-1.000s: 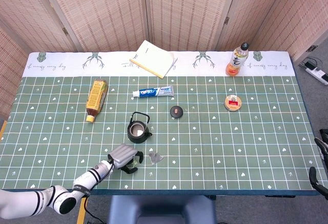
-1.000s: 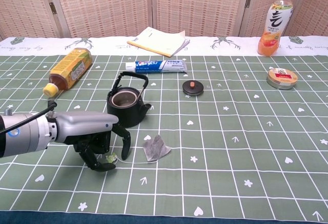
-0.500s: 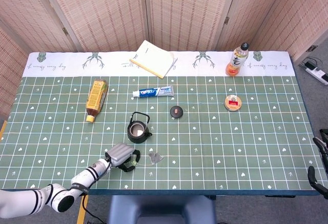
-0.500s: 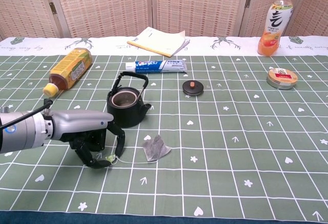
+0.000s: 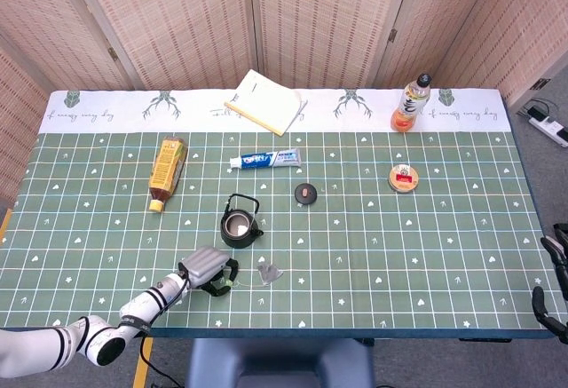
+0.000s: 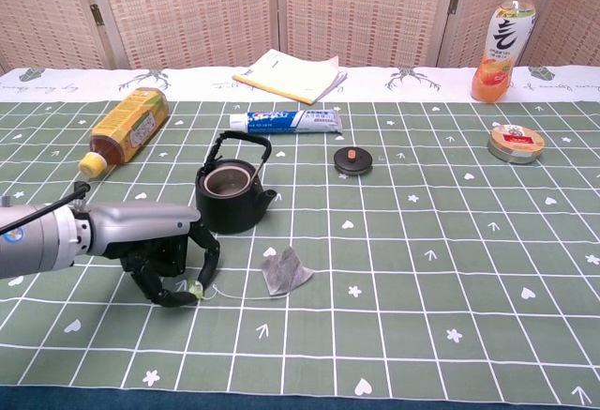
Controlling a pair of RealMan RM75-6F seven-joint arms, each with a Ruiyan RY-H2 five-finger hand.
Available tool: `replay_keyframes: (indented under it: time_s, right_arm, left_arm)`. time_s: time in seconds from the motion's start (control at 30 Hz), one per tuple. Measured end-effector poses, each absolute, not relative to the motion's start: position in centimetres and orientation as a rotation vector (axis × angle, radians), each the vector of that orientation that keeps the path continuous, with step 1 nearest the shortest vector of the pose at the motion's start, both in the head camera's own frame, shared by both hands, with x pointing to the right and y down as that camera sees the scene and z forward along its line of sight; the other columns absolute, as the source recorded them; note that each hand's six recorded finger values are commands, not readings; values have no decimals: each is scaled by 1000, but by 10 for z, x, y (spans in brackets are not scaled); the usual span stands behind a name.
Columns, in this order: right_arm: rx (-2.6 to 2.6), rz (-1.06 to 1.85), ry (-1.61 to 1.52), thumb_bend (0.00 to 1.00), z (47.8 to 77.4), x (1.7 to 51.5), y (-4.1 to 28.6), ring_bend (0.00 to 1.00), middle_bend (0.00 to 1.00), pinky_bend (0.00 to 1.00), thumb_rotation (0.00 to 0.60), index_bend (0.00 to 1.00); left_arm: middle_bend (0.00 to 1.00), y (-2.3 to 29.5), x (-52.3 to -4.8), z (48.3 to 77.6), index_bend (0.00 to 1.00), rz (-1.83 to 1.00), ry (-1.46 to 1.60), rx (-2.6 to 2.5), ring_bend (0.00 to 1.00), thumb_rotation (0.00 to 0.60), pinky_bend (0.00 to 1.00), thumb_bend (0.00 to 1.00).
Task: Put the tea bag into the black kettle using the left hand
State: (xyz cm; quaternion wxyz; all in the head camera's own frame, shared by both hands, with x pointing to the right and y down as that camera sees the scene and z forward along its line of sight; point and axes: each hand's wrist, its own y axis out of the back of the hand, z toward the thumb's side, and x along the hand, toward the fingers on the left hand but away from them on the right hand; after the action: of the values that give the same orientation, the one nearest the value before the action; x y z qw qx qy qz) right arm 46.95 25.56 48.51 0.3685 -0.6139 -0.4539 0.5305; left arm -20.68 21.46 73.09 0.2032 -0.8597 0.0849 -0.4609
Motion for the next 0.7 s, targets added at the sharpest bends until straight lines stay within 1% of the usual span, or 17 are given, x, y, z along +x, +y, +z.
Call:
replay_keyframes:
  time_s: [0.53,0.63,0.7]
  right_arm:
    - [-1575,1374,-1158,605,487,470,256,0,0,0,600,0]
    - [-1573,1376,-1158,606,487,470,255,0,0,0,600,0]
    - [-1571,1376,-1160,606,487,470,255,0,0,0,600,0]
  left_arm:
    - [1000,212,-215,735,587,-1284,252,-2409,1000,489,1000,347]
    - [1000,211,-216,734,609,-1281,268,-2414,1000,509,1000,375]
    - [1000,211,-217,734,617,-1281,278,-2419,1000,540,1000,390]
